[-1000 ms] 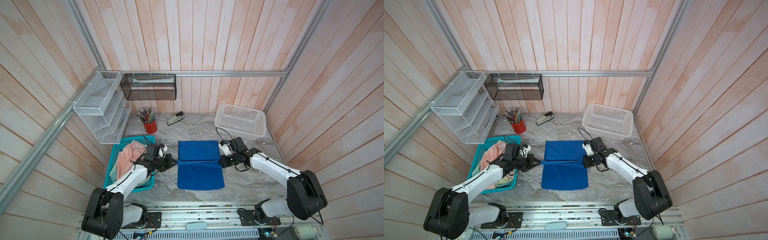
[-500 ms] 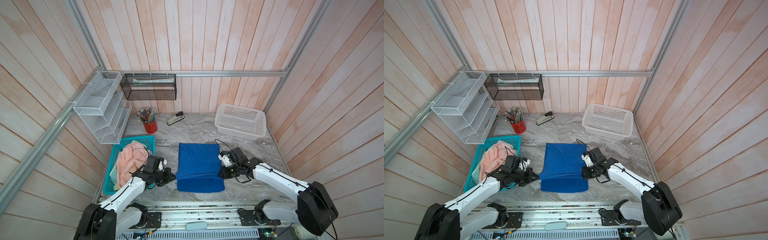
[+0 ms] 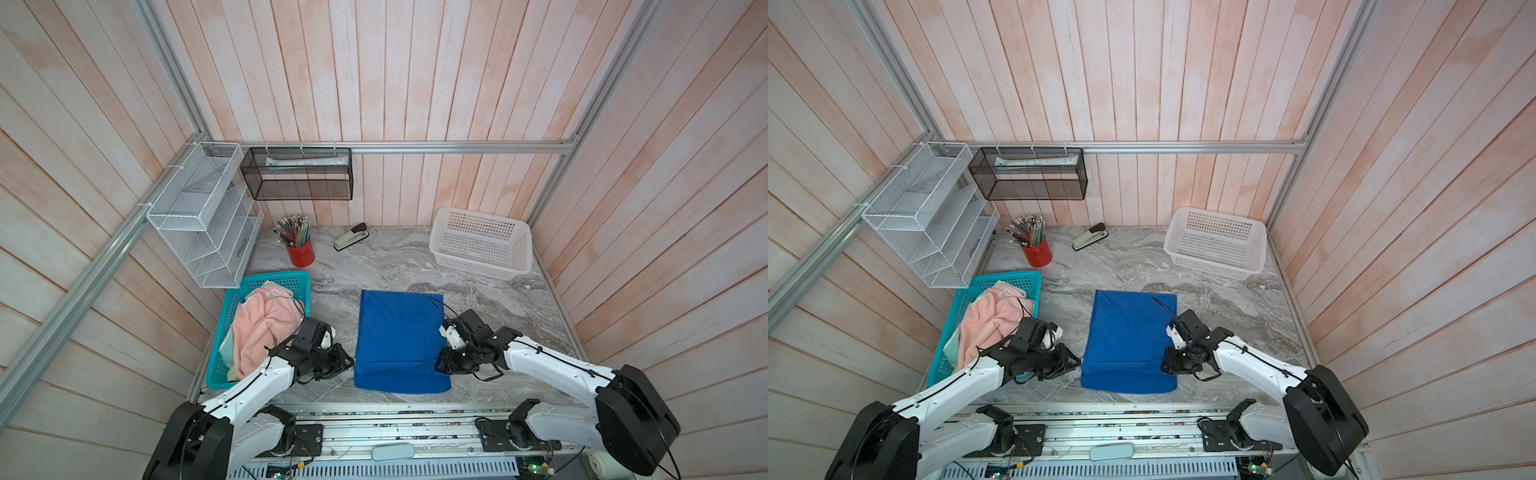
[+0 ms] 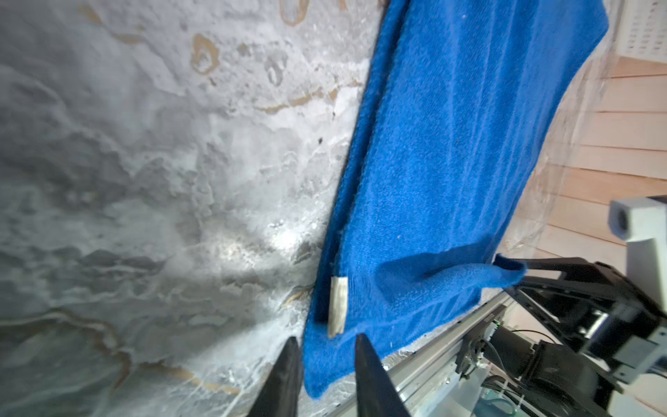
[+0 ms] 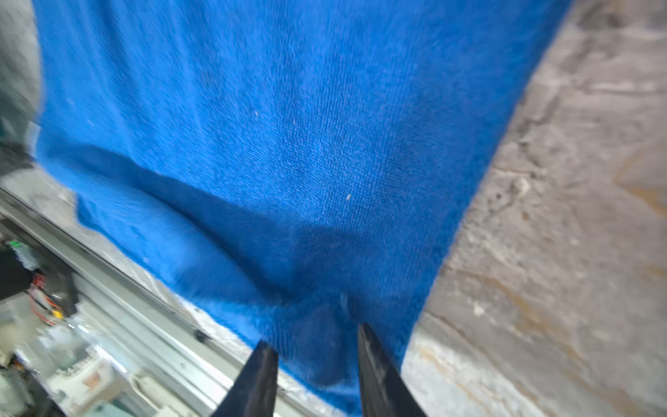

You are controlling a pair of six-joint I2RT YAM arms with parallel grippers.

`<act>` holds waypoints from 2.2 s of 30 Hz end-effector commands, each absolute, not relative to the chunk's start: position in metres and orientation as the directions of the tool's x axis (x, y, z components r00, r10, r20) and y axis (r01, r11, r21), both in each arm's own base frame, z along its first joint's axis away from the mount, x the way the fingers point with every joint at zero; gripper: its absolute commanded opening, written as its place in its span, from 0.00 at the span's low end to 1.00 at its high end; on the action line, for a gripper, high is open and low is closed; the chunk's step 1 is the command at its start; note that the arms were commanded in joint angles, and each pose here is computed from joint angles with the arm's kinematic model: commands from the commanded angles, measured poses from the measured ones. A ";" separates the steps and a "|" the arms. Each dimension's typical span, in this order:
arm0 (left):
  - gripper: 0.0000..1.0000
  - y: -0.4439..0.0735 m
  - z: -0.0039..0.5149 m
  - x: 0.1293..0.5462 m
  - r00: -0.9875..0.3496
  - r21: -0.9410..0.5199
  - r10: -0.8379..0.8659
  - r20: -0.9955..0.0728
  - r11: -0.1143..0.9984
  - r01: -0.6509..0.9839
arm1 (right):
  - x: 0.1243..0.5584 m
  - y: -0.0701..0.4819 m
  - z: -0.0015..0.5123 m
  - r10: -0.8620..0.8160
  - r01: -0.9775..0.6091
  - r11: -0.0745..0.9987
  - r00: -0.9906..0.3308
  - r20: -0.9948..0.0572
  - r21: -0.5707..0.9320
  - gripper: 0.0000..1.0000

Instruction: Fold and stack the towels

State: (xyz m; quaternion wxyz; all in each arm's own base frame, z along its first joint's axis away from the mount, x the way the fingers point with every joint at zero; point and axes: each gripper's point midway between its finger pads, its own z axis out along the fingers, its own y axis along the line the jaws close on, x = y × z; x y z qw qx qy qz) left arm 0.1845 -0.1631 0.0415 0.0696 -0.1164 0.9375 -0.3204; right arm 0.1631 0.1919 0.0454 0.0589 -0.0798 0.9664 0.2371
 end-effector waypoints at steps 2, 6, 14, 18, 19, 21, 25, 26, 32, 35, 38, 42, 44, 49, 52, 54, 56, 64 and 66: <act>0.31 -0.157 0.042 0.186 -0.959 -0.588 -0.270 -0.083 0.790 -0.171 | 0.160 0.193 0.055 -0.106 -0.161 0.871 -0.984 -0.143 0.465 0.45; 0.31 -0.163 0.050 0.196 -0.962 -0.558 -0.238 -0.134 0.820 -0.125 | 0.169 0.202 0.065 -0.122 -0.187 0.845 -0.980 -0.159 0.501 0.45; 0.31 -0.205 0.060 0.231 -0.966 -0.498 -0.114 -0.230 0.867 0.017 | 0.226 0.206 0.051 -0.088 -0.195 0.860 -0.967 -0.239 0.472 0.38; 0.31 -0.228 0.047 0.249 -0.973 -0.506 -0.078 -0.217 0.861 0.044 | 0.251 0.215 0.036 -0.143 -0.224 0.870 -0.967 -0.209 0.440 0.30; 0.32 -0.231 0.043 0.253 -0.975 -0.505 -0.074 -0.210 0.862 0.043 | 0.258 0.218 0.031 -0.160 -0.237 0.872 -0.965 -0.209 0.429 0.29; 0.33 -0.236 0.033 0.262 -0.977 -0.489 -0.066 -0.205 0.871 0.044 | 0.271 0.219 0.024 -0.180 -0.253 0.877 -0.961 -0.211 0.408 0.26; 0.36 -0.240 0.020 0.285 -0.979 -0.463 -0.056 -0.194 0.885 0.041 | 0.297 0.216 0.014 -0.188 -0.252 0.886 -0.963 -0.195 0.388 0.24; 0.36 -0.240 0.019 0.290 -0.980 -0.459 -0.056 -0.193 0.887 0.040 | 0.303 0.216 0.016 -0.193 -0.260 0.888 -0.960 -0.204 0.381 0.24; 0.37 -0.236 0.043 0.320 -0.963 -0.432 -0.056 -0.262 0.900 0.065 | 0.321 0.210 0.043 -0.209 -0.282 0.903 -0.947 -0.242 0.324 0.29; 0.37 -0.232 0.060 0.320 -0.951 -0.408 -0.047 -0.307 0.909 0.087 | 0.310 0.215 0.053 -0.194 -0.276 0.893 -0.949 -0.249 0.355 0.30; 0.40 -0.231 0.065 0.304 -0.949 -0.373 -0.035 -0.314 0.924 0.089 | 0.295 0.234 0.058 -0.208 -0.299 0.865 -0.944 -0.255 0.403 0.31; 0.46 -0.217 0.059 0.272 -0.955 -0.414 -0.146 -0.257 0.910 -0.028 | 0.282 0.267 0.051 -0.270 -0.360 0.820 -0.929 -0.253 0.444 0.31; 0.48 -0.208 0.057 0.258 -0.951 -0.435 -0.198 -0.239 0.897 -0.078 | 0.280 0.281 0.046 -0.303 -0.386 0.809 -0.920 -0.247 0.444 0.32; 0.42 -0.197 0.052 0.233 -0.949 -0.470 -0.241 -0.202 0.874 -0.122 | 0.272 0.316 0.040 -0.375 -0.448 0.771 -0.894 -0.246 0.452 0.31; 0.40 -0.197 0.051 0.225 -0.950 -0.491 -0.249 -0.187 0.861 -0.129 | 0.268 0.330 0.038 -0.403 -0.472 0.756 -0.881 -0.246 0.453 0.31; 0.40 -0.198 0.049 0.224 -0.950 -0.504 -0.249 -0.189 0.855 -0.124 | 0.265 0.335 0.035 -0.413 -0.479 0.751 -0.878 -0.243 0.454 0.32; 0.40 -0.201 0.047 0.224 -0.952 -0.513 -0.243 -0.184 0.851 -0.118 | 0.263 0.337 0.031 -0.412 -0.475 0.751 -0.880 -0.237 0.458 0.32; 0.28 -0.212 0.039 0.234 -0.958 -0.527 -0.218 -0.185 0.845 -0.090 | 0.257 0.337 0.017 -0.413 -0.457 0.758 -0.888 -0.201 0.465 0.32; 0.13 -0.212 0.046 0.236 -0.955 -0.524 -0.215 -0.205 0.848 -0.078 | 0.257 0.334 0.013 -0.412 -0.454 0.766 -0.890 -0.195 0.454 0.32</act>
